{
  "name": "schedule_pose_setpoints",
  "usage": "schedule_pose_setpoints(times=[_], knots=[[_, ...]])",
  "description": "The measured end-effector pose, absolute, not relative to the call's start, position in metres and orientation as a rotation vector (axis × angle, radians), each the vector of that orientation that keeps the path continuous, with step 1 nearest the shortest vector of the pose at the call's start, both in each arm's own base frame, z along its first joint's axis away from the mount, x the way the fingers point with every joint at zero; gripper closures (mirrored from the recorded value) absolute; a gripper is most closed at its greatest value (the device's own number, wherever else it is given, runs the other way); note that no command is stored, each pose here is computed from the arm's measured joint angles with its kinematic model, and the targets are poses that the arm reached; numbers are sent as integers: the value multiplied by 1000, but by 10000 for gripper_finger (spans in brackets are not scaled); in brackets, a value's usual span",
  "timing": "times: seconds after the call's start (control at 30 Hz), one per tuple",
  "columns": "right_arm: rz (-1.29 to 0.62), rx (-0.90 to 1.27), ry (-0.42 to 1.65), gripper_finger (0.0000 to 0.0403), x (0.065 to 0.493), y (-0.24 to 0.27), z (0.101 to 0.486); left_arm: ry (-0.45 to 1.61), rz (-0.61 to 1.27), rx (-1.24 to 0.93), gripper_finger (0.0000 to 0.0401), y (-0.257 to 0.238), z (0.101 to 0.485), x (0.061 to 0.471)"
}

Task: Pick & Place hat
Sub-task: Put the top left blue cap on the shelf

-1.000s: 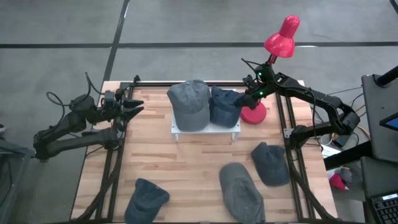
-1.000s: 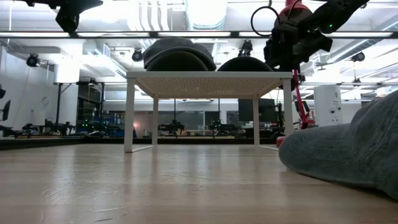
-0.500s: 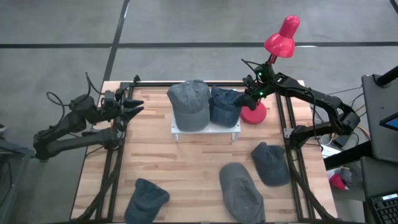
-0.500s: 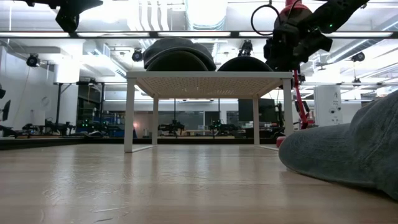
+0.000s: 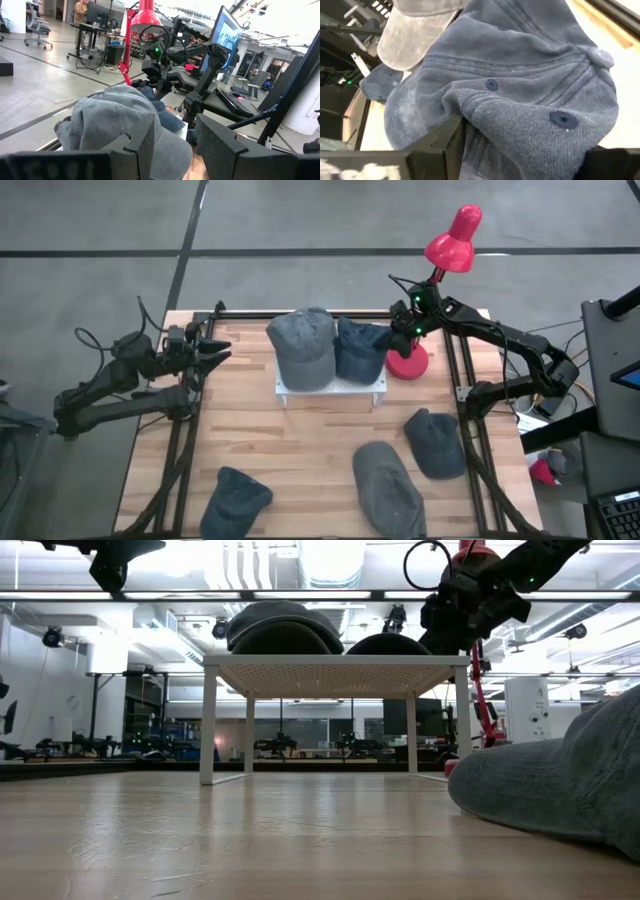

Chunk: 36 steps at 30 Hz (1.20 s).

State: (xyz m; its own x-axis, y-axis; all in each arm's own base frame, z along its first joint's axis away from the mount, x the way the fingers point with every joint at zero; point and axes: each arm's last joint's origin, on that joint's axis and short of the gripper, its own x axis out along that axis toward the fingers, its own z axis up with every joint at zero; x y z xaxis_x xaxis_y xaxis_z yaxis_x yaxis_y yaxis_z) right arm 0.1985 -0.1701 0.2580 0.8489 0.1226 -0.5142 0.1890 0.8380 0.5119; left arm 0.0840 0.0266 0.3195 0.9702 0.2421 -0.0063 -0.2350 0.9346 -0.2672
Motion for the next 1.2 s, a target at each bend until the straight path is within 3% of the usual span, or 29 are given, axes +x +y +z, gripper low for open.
schedule_pose_setpoints(times=[1.2], knots=[[-46, 676, 626, 214, 192, -163, 256, -27, 244, -269, 256, 27, 319, 84]])
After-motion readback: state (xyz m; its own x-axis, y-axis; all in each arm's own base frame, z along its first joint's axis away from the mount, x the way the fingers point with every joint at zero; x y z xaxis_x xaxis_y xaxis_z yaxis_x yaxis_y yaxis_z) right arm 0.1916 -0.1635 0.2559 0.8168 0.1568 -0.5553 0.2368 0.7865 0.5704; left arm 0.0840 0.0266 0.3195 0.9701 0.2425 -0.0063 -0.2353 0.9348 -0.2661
